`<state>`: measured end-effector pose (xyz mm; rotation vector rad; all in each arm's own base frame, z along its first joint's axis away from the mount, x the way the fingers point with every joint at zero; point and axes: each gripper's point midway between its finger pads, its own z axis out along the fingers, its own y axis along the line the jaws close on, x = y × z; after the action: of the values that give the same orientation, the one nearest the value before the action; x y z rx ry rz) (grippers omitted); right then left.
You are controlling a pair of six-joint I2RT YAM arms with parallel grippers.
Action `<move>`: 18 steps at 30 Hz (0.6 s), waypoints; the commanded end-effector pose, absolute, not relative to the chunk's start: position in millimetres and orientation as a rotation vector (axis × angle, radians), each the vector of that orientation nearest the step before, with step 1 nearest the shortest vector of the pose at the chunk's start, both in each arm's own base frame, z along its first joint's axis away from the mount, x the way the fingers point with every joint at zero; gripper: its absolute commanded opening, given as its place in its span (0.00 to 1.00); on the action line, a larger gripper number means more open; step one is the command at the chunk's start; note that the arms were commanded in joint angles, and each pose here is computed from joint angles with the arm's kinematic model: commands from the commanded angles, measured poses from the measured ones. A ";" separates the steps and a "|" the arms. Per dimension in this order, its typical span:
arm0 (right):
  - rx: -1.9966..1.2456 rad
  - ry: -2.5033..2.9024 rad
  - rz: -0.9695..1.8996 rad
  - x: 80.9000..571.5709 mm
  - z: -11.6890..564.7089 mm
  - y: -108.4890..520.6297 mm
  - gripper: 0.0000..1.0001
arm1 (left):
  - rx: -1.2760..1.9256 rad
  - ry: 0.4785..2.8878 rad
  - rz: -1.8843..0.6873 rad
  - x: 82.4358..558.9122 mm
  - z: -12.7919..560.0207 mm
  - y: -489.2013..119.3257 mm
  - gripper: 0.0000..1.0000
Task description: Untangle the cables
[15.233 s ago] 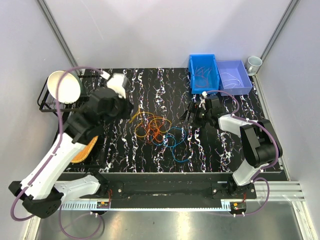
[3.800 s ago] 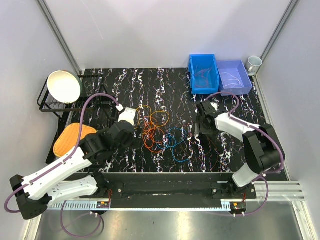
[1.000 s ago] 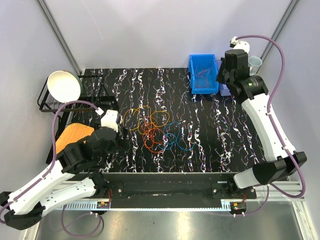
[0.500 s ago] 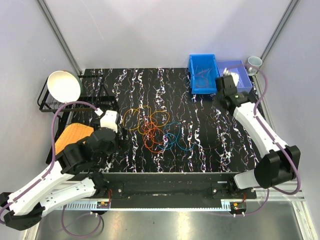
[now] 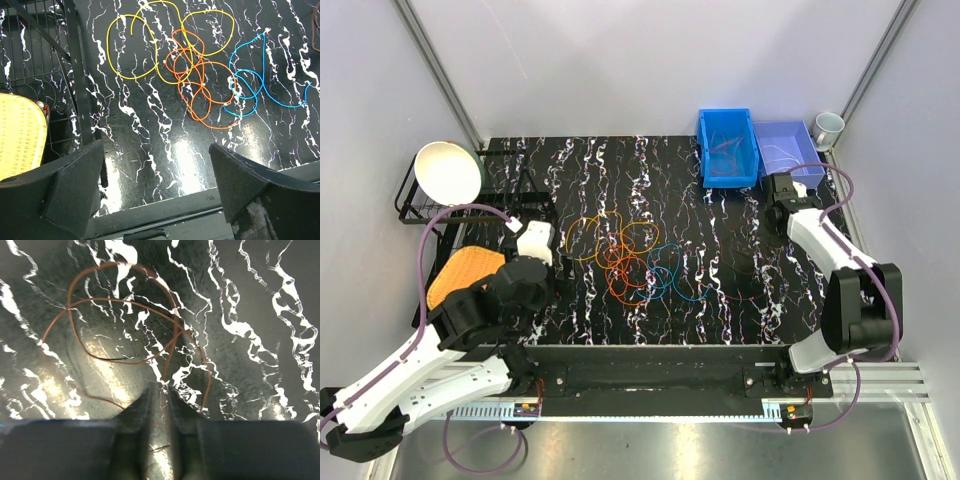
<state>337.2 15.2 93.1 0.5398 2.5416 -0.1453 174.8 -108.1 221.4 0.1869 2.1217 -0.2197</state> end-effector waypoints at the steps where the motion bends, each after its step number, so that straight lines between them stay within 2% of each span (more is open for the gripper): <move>1: 0.562 2.547 -0.155 342.5 78.3 11.0 0.35 | 0.145 2.071 -0.234 182.0 232.0 -109.3 0.90; 2: 0.583 2.542 -0.167 342.1 77.3 6.1 0.38 | 0.148 2.073 -0.233 181.8 231.4 -109.4 0.90; 3: 0.605 2.538 -0.166 341.7 76.0 4.3 0.49 | 0.147 2.073 -0.234 181.9 231.7 -109.7 0.90; 6: 0.667 2.511 -0.141 340.8 77.3 0.4 0.81 | 0.151 2.075 -0.235 181.7 231.0 -110.0 0.90; 7: 0.676 2.501 -0.131 340.9 78.6 1.2 0.99 | 0.152 2.074 -0.235 181.7 231.5 -110.0 0.90; 18: 0.780 2.530 -0.124 332.9 45.2 -10.5 0.99 | 0.148 2.059 -0.252 180.3 234.2 -108.8 0.90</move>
<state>323.2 -9.6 51.7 0.7364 2.5583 -0.1637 174.1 -107.2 223.5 0.1819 2.1122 -0.2299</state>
